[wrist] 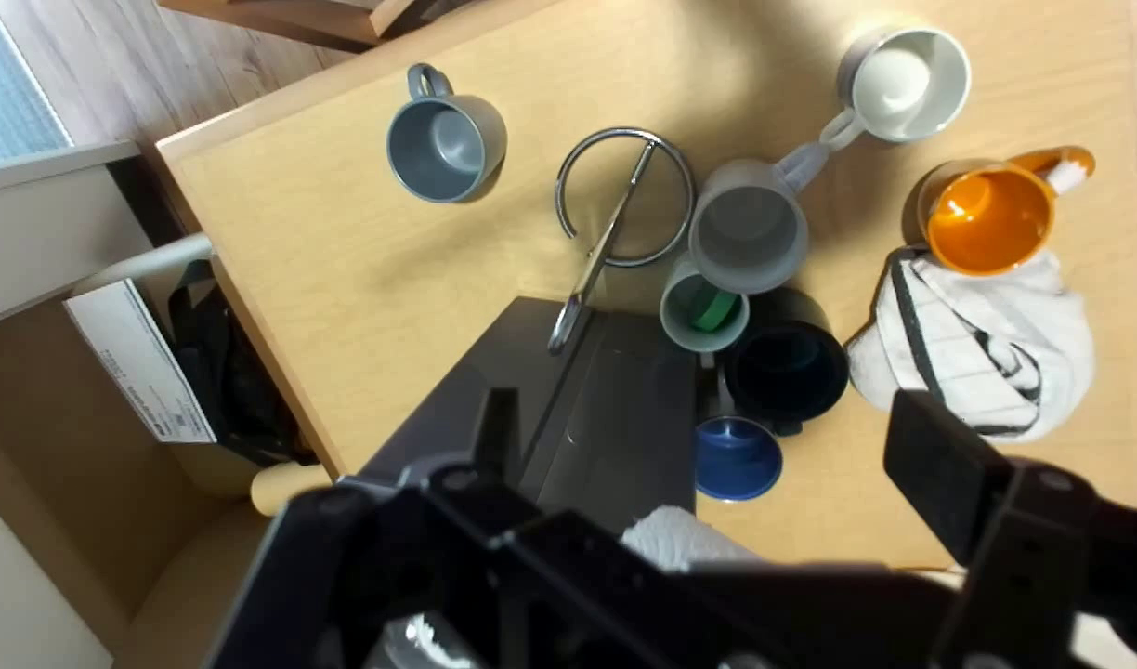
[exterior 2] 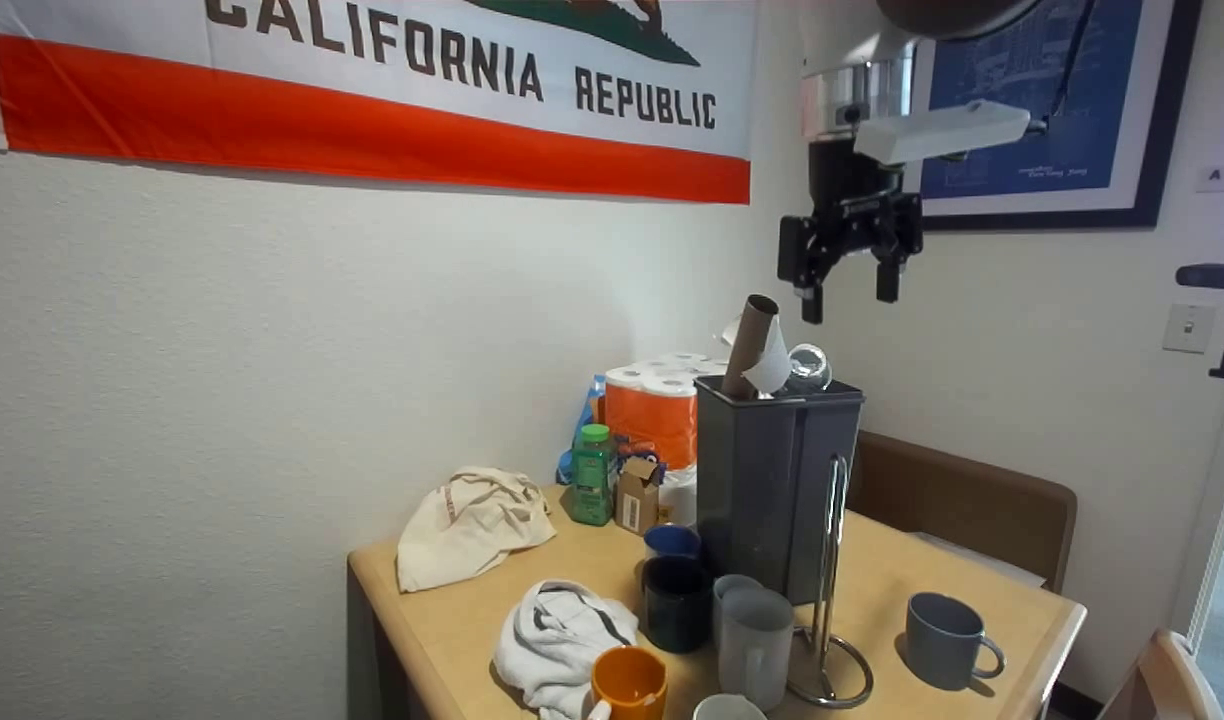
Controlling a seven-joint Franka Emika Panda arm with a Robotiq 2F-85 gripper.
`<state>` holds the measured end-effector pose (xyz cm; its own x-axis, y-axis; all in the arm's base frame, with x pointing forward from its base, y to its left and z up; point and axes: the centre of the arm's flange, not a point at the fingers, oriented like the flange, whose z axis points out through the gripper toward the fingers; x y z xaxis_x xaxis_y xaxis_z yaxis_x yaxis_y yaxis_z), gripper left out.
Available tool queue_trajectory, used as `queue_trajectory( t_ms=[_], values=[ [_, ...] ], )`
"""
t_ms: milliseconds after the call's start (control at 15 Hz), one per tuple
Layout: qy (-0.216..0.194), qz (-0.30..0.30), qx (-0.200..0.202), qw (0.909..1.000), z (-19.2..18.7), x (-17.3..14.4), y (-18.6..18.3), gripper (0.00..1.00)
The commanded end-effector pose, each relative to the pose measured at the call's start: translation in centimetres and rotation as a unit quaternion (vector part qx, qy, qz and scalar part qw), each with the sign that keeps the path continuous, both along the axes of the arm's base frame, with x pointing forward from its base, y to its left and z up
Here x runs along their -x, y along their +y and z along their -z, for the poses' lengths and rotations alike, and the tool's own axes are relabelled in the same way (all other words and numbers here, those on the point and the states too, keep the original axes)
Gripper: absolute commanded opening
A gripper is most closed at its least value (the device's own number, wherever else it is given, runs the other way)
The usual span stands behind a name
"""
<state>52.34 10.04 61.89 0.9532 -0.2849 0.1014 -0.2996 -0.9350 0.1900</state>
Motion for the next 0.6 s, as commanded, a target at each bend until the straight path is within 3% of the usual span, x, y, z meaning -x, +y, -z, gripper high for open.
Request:
queue_trajectory(
  t_ms=[0, 533],
  values=[
    [-0.011, -0.024, -0.002, 0.9996, 4.0, 4.1, 0.1, 1.0],
    [-0.02, -0.032, 0.013, 0.9992, 7.4, 7.3, 1.2, 1.0]
  ],
)
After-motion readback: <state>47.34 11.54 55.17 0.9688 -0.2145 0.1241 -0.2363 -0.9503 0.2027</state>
